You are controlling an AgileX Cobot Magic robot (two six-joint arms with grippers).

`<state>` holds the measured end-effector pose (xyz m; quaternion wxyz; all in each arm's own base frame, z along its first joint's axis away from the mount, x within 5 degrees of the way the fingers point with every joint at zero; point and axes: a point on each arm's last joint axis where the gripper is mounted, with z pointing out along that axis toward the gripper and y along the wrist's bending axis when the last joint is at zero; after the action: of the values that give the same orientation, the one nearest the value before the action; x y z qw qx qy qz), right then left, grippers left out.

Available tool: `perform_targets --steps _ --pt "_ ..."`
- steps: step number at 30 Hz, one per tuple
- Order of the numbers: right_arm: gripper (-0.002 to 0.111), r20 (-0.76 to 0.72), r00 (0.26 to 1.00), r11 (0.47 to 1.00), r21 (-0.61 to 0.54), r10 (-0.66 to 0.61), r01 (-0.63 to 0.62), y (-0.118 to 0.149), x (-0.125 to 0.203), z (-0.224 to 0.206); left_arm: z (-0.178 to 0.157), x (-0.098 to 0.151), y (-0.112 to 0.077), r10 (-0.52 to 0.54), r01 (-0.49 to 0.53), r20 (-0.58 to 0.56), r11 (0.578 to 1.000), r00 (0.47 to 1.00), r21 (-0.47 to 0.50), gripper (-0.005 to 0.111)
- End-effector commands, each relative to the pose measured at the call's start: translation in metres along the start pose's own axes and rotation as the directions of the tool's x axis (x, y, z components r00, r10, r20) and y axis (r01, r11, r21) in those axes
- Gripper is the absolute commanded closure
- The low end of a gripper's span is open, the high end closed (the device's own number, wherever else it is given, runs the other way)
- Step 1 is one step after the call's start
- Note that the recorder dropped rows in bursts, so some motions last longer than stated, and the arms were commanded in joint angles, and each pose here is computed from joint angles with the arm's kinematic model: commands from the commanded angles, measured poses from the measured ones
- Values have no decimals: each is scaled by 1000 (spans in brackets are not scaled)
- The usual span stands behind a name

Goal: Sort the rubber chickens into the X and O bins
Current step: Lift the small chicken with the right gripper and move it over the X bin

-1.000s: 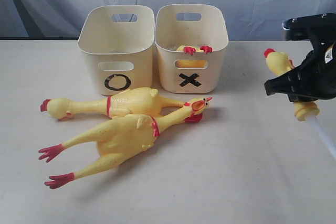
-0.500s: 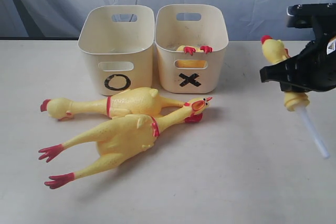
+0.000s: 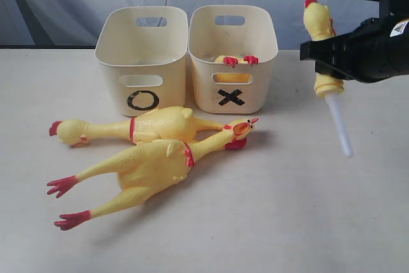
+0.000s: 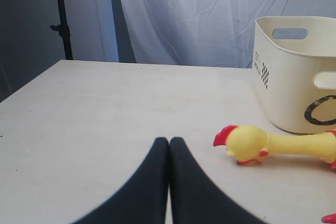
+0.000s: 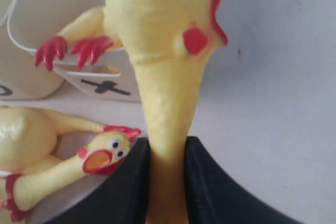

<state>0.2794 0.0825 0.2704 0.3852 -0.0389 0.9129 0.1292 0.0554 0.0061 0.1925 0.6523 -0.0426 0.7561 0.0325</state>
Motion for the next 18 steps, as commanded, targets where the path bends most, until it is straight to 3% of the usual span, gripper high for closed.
perform_targets --steps 1,18 --pt "109 110 994 1000 -2 10 -10 -1 -10 -3 0 0 0 -4 4 10 1000 1000 0 107" --pt "109 138 990 999 -40 41 -36 9 -39 -4 0 0 0 -4 4 10 1000 1000 0 107"
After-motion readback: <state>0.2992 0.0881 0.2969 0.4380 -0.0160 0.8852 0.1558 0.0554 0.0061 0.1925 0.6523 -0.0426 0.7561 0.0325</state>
